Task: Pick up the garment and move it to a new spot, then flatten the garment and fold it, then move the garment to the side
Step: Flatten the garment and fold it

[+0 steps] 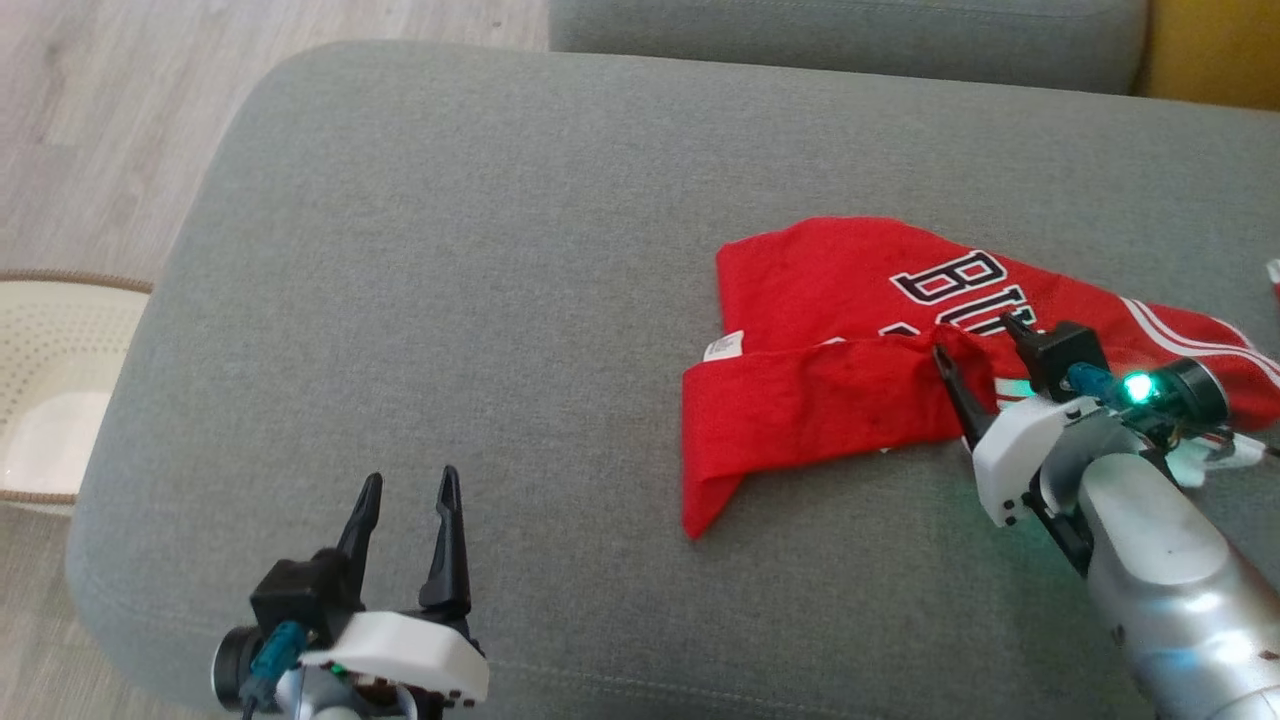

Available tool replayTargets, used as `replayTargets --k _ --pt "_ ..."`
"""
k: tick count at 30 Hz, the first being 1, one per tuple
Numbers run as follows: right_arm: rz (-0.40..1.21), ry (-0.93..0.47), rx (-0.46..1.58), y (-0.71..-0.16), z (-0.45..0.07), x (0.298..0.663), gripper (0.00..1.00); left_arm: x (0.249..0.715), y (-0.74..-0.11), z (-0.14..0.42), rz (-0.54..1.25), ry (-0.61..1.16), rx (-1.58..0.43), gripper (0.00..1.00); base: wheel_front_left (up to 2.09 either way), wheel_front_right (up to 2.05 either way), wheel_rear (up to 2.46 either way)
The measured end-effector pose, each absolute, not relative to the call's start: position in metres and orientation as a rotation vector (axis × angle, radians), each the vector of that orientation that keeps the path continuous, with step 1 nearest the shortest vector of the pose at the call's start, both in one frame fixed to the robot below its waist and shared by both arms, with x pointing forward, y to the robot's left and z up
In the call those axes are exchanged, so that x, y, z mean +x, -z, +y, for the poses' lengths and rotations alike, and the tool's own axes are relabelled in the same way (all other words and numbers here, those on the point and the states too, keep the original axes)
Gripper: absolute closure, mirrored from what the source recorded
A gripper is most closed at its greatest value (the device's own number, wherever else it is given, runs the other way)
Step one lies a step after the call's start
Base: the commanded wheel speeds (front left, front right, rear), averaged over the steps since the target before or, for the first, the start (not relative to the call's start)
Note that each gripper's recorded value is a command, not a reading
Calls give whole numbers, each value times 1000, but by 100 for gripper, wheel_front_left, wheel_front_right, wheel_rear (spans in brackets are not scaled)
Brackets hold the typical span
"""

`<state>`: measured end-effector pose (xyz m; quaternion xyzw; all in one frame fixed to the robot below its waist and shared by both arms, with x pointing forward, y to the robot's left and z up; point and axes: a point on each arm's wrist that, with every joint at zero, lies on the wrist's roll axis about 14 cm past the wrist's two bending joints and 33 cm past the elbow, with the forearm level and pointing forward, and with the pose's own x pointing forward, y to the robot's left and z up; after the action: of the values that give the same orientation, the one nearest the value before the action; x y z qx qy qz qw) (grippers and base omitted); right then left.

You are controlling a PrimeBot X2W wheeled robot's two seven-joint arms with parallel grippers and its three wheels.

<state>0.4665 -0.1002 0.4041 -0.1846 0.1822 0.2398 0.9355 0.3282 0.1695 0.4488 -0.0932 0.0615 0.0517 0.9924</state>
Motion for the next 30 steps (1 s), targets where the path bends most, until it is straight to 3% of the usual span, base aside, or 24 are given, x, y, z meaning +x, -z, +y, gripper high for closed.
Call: replayTargets --k 1,3,5,7,21,30 --pt "389 -490 -385 -400 -101 466 0 328 -448 171 125 -107 -186 0 0 0 0" --pt "431 -484 -395 -391 -105 465 50 327 -448 172 127 -113 -186 0 0 0 0" --pt "457 -481 -403 -385 -107 463 70 327 -447 172 128 -115 -185 0 0 0 0" --pt "471 -478 -403 -382 -108 461 100 328 -447 172 129 -113 -185 0 0 0 0" --pt "224 -439 -318 -443 -111 473 100 343 -453 152 112 -42 -187 0 0 0 0" --pt "213 -378 -231 -430 -140 411 100 360 -454 121 110 62 -192 0 0 0 0"
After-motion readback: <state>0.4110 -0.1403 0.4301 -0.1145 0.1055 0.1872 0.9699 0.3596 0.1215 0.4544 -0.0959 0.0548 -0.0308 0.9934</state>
